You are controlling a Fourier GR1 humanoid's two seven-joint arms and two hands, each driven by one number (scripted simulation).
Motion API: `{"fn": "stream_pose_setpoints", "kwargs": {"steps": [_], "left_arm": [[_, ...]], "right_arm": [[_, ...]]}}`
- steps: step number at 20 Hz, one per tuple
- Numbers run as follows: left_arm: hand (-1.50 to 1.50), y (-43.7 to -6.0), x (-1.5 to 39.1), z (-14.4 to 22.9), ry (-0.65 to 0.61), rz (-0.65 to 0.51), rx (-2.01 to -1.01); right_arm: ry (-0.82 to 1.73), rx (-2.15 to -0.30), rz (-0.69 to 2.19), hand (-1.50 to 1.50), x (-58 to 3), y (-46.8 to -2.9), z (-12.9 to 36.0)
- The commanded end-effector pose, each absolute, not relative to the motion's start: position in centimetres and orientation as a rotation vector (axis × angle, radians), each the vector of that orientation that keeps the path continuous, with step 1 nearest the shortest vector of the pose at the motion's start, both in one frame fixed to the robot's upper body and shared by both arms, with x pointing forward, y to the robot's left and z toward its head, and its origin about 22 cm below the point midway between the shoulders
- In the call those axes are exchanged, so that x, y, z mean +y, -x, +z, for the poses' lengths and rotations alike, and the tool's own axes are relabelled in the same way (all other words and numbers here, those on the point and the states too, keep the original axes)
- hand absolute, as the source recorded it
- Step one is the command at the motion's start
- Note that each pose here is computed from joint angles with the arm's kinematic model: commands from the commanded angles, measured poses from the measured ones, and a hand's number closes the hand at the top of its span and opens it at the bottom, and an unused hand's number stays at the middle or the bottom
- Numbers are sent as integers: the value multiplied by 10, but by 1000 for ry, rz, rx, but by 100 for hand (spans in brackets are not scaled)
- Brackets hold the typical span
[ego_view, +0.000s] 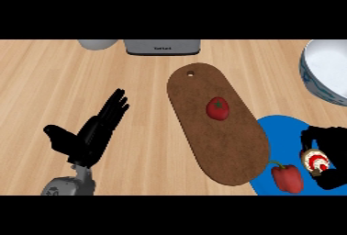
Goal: Pick the cupcake from the plate and place it in the bowl
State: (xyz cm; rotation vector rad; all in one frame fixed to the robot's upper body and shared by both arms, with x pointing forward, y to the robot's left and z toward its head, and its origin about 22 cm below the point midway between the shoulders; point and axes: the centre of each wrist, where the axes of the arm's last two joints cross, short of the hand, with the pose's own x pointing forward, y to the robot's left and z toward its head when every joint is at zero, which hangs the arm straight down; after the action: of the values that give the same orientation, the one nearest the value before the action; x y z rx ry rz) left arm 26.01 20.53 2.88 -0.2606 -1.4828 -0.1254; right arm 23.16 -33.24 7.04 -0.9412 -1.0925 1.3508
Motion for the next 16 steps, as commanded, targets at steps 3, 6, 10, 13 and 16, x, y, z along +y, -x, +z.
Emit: {"fn": "stream_pose_setpoints", "kwargs": {"steps": [3, 6, 10, 13, 16], "left_arm": [[0, -265, 207, 27, 259, -117, -1481], [0, -253, 213, 19, 247, -104, -1477], [0, -263, 206, 20, 252, -118, -1468], [0, -270, 199, 28, 245, -106, -1485], [0, -258, 205, 31, 246, -126, -1473]], "right_arm": [[965, -1283, 1249, 150, -340, -214, 145], [1041, -1379, 1177, 150, -331, -200, 175], [1136, -1447, 1117, 150, -336, -179, 225], [1174, -1456, 1050, 150, -355, -168, 251], [1164, -1464, 997, 150, -355, -172, 275]]}}
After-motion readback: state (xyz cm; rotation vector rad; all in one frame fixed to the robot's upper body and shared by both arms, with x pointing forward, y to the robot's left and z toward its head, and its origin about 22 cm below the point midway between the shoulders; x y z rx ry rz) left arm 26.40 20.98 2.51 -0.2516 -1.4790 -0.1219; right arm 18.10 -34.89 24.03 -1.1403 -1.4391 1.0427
